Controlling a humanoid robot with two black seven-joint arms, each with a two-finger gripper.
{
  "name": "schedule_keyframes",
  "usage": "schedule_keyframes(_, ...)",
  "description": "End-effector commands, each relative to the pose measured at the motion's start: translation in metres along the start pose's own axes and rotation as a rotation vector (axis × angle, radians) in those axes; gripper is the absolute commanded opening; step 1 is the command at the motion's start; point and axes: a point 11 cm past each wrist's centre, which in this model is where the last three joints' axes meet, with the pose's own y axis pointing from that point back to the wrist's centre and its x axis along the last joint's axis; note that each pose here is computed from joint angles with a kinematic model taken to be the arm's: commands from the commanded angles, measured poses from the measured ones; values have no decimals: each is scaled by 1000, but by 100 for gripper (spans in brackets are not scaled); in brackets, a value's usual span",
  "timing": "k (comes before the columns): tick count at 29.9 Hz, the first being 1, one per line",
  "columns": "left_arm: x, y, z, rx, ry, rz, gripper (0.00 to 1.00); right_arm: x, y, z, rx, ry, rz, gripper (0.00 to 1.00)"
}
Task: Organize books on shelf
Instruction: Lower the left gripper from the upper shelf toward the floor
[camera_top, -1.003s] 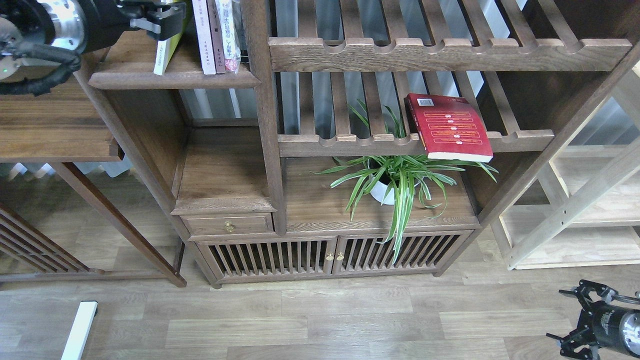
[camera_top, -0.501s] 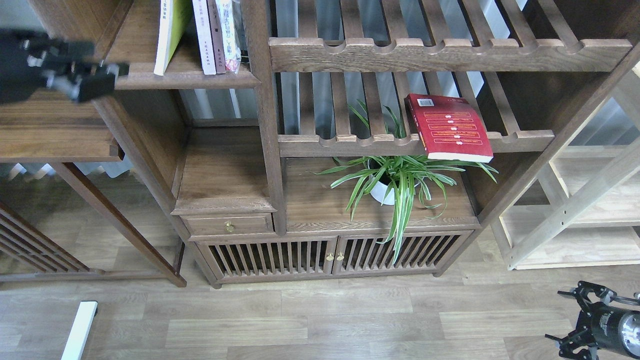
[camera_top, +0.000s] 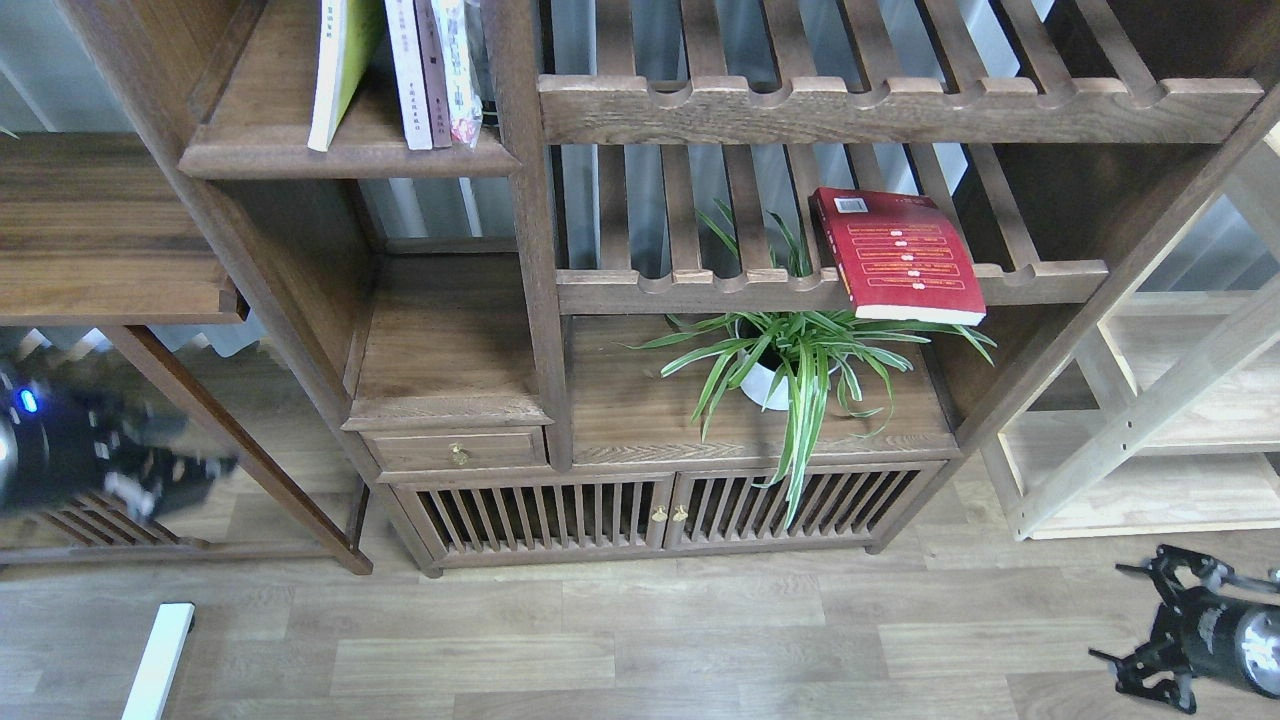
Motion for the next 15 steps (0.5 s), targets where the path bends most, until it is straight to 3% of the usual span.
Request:
schedule_keyframes(1, -23, -27, -43, 99, -7, -36, 64, 10, -3, -13, 31, 10, 22, 100)
schedule_keyframes(10, -82, -89, -103, 204, -20, -57, 66, 53, -3, -60, 145, 164, 219, 100)
schedule_keyframes(15, -90, -102, -117, 228, -33, -43, 67, 81, 2, -86, 203, 276, 420, 100)
